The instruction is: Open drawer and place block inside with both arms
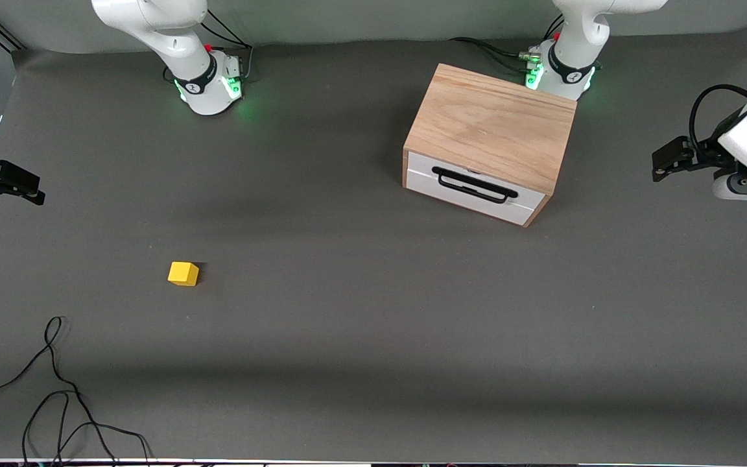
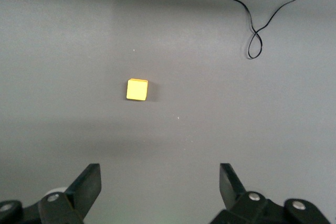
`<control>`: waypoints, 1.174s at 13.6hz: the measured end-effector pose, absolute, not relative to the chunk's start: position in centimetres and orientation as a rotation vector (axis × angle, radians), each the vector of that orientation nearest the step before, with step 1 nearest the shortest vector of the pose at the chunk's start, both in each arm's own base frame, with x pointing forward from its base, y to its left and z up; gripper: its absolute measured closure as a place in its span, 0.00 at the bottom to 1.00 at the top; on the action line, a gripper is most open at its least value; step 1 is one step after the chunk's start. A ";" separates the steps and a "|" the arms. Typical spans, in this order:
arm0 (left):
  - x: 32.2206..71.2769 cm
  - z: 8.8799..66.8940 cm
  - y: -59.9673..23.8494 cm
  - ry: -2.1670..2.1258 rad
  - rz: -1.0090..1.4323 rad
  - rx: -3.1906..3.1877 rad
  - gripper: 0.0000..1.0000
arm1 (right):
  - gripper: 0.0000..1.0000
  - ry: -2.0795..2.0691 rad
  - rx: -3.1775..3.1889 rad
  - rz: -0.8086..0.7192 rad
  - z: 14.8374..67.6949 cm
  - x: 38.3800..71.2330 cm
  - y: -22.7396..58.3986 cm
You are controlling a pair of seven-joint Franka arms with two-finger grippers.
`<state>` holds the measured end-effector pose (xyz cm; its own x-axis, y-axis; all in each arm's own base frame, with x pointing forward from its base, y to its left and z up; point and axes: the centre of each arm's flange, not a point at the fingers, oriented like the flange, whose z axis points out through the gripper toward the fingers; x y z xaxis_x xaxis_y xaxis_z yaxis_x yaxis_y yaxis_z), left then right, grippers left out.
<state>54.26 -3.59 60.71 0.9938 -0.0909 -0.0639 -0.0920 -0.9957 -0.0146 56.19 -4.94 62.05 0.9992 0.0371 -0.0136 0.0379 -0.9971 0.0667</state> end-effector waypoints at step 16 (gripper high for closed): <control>52.7 60.1 -13.5 -0.230 0.124 -3.089 0.00 | 0.00 0.075 3.095 -0.034 61.4 56.5 -4.5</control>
<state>52.72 -13.52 60.06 0.9858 0.1495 -0.0765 0.1462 -0.9881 -0.0475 56.49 -4.53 61.44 0.9986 0.0480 -0.0227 0.0490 -0.9978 0.0450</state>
